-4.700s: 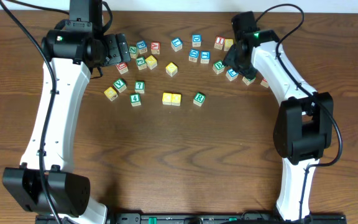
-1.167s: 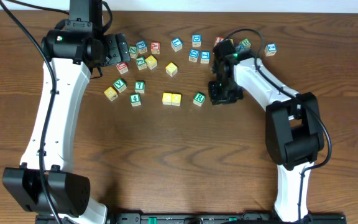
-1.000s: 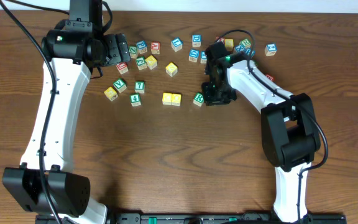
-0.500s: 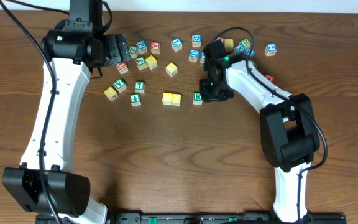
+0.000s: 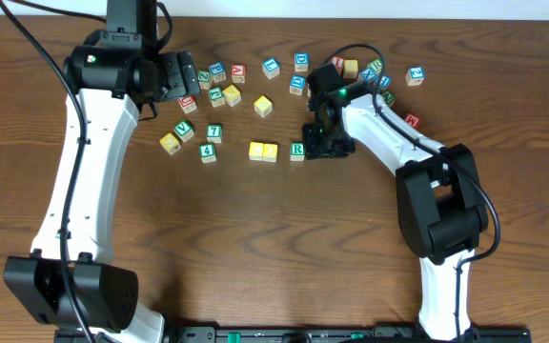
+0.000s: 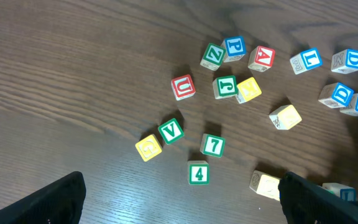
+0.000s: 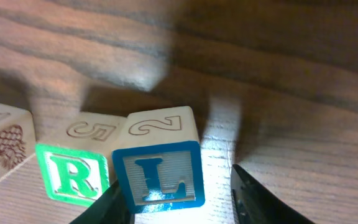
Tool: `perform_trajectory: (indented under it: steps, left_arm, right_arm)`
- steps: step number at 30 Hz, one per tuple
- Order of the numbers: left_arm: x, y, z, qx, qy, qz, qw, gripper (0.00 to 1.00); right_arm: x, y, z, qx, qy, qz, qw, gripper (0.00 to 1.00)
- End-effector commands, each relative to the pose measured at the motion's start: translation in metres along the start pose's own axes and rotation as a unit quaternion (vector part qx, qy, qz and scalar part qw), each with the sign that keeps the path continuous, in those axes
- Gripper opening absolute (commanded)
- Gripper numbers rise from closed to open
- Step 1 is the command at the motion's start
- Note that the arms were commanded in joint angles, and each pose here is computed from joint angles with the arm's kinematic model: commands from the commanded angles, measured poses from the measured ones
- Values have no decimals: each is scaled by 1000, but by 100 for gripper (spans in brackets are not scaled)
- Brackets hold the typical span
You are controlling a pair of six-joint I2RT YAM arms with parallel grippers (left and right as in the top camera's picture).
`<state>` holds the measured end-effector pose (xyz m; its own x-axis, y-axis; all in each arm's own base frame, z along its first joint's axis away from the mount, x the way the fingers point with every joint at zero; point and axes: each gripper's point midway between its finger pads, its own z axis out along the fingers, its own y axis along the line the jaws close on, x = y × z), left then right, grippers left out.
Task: Spell out CORL
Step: 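Carry the L block with the right gripper beside the R block, then lower the L block right of R and open the right gripper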
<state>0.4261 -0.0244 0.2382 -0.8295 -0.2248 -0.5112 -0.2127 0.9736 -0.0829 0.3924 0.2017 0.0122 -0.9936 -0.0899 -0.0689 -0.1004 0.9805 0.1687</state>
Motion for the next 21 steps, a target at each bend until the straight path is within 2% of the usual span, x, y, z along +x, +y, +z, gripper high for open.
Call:
perform_trajectory:
  steps: [1,10,17,21]
  left_arm:
    - [-3,3,-3,-6,-6,-4,1000,98]
    - [-3,3,-3,-6,-6,-4,1000,98]
    - [-3,3,-3,-6,-6,-4,1000,97]
    - [-3,3,-3,-6,-6,-5,1000,98]
  right_arm:
    - [-7,3,-21,-6,-18,1,1000,45]
    - [-15,4,-54,-11,-45,-5,999,52]
    - [-12,0,-54,-5,-39,-3,999,50]
    - [-14,-16,-56,16,-40,28,999,49]
